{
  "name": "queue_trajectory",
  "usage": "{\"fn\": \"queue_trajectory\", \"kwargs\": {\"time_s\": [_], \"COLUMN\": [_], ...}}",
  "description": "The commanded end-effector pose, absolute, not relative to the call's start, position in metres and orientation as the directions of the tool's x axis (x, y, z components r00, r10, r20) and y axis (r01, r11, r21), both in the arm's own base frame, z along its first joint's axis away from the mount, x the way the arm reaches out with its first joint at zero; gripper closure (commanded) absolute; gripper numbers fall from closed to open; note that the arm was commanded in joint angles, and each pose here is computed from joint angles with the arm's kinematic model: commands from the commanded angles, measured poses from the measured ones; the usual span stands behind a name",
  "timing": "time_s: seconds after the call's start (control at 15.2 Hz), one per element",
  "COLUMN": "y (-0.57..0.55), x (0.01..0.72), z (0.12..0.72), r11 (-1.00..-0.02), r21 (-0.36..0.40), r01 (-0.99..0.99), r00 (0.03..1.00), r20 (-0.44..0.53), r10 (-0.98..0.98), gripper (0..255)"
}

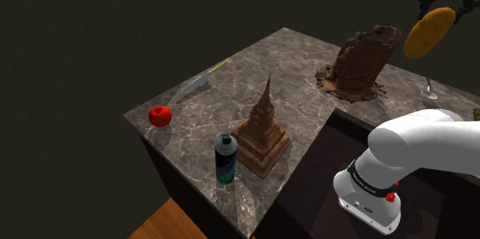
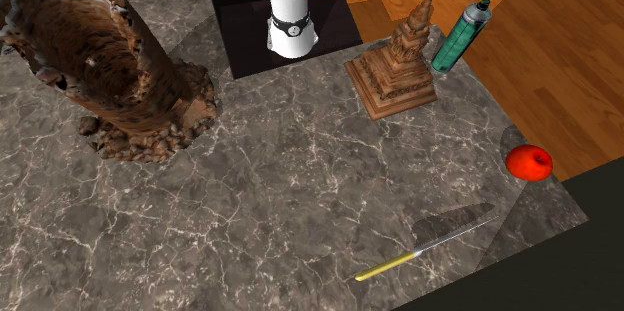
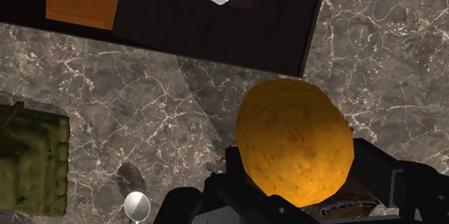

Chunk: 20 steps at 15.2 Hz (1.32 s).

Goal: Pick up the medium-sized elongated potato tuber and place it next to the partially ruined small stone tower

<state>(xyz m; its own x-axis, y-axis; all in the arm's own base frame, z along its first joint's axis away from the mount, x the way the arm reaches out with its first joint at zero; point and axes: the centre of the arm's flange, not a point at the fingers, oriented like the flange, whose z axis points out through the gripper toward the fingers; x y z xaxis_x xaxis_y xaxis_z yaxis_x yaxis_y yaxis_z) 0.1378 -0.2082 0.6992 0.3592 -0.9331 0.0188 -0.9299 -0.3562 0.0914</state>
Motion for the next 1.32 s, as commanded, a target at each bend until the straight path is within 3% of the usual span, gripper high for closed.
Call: {"fn": "queue_trajectory", "kwargs": {"time_s": [0.0, 0.66, 1.25], "y": [-0.221, -0.298, -0.298], "x": [0.117, 0.003, 0.003], "z": [0.702, 0.702, 0.654], "r11": [-0.357, -0.357, -0.357], "r21": [0.092, 0.092, 0.092], "r01": [-0.93, -0.93, -0.93], "r00": [0.36, 0.36, 0.36], "r20": [0.019, 0.019, 0.019], "r10": [-0.933, -0.933, -0.933], "gripper": [255, 255, 255]}}
